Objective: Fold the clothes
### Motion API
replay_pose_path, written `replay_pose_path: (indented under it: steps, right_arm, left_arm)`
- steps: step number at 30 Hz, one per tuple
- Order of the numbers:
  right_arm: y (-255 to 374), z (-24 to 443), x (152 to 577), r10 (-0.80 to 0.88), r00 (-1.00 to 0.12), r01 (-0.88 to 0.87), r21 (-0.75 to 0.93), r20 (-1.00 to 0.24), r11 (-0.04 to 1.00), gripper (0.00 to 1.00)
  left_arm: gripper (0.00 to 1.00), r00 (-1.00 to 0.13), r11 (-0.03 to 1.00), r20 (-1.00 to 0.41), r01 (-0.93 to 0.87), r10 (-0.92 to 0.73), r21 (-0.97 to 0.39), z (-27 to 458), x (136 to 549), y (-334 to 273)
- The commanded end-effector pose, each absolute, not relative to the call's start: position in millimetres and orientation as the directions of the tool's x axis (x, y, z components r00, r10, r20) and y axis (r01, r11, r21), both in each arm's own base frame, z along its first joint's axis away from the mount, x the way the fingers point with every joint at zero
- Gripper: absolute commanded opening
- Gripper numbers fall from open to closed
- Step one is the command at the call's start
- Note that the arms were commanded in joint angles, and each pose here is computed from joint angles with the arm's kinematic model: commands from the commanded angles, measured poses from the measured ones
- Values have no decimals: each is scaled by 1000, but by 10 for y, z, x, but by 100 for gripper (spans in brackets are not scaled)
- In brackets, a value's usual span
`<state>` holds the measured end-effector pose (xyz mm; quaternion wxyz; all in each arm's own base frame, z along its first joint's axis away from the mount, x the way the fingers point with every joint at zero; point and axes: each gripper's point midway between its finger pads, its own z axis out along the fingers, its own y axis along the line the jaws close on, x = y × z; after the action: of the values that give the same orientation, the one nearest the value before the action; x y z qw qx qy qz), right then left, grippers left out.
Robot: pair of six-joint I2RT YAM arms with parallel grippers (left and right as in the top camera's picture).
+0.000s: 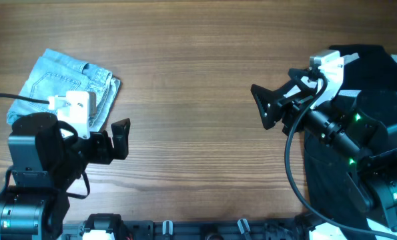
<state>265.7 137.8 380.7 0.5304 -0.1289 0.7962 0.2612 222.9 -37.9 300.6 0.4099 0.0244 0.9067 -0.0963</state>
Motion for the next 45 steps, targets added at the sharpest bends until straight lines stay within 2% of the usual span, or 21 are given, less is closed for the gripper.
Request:
replay_pose_path:
  steps: [1, 12, 15, 16, 22, 24, 28, 34, 39, 45]
  right_arm:
    - [1363, 3792, 2686, 58, -398, -477, 261, -916, 839, 100]
    - [1383, 3775, 2665, 55, -409, -486, 269, -911, 831, 100]
    - [1313, 3575, 2621, 47, -485, -433, 286, -873, 855, 100]
    - [1234, 3607, 2658, 51, -461, -400, 259, -886, 879, 100]
    - [1155, 3975, 2469, -171, -184, -506, -56, -968, 861, 100]
    - [1071, 3925, 2508, -213, -172, -468, -110, -962, 877, 100]
    - [852, 3632, 2521, -192, -117, -370, -137, -974, 919, 100]
    - [735, 2518, 2291, -177, -83, -352, -138, -981, 926, 100]
    - [650, 2243, 2151, -153, 15, -309, -150, -988, 939, 100]
    - [662, 1761, 2318, -163, -18, -299, -150, -987, 942, 100]
  left_arm:
    - [100, -655, 981, -754, 117, -41, -155, 3053, 2230, -376]
    - [100, -655, 981, -754, 117, -41, -155, 3053, 2230, -376]
    - [100, -655, 981, -754, 117, -41, -155, 3053, 2230, -376]
    - [100, -655, 981, -754, 117, -41, -155, 3053, 2230, -376]
    - [100, -655, 981, -755, 117, -41, -155, 3054, 2230, -376]
    - [100, -655, 981, -754, 117, -41, -155, 3053, 2230, -376]
    - [100, -655, 981, -754, 117, -41, -155, 3053, 2230, -376]
    - [100, -655, 981, -755, 117, -41, -155, 3054, 2230, -376]
    - [100, -655, 981, -754, 117, -41, -155, 3053, 2230, -376]
    - [100, -655, 981, -755, 117, -41, -155, 3054, 2230, -376]
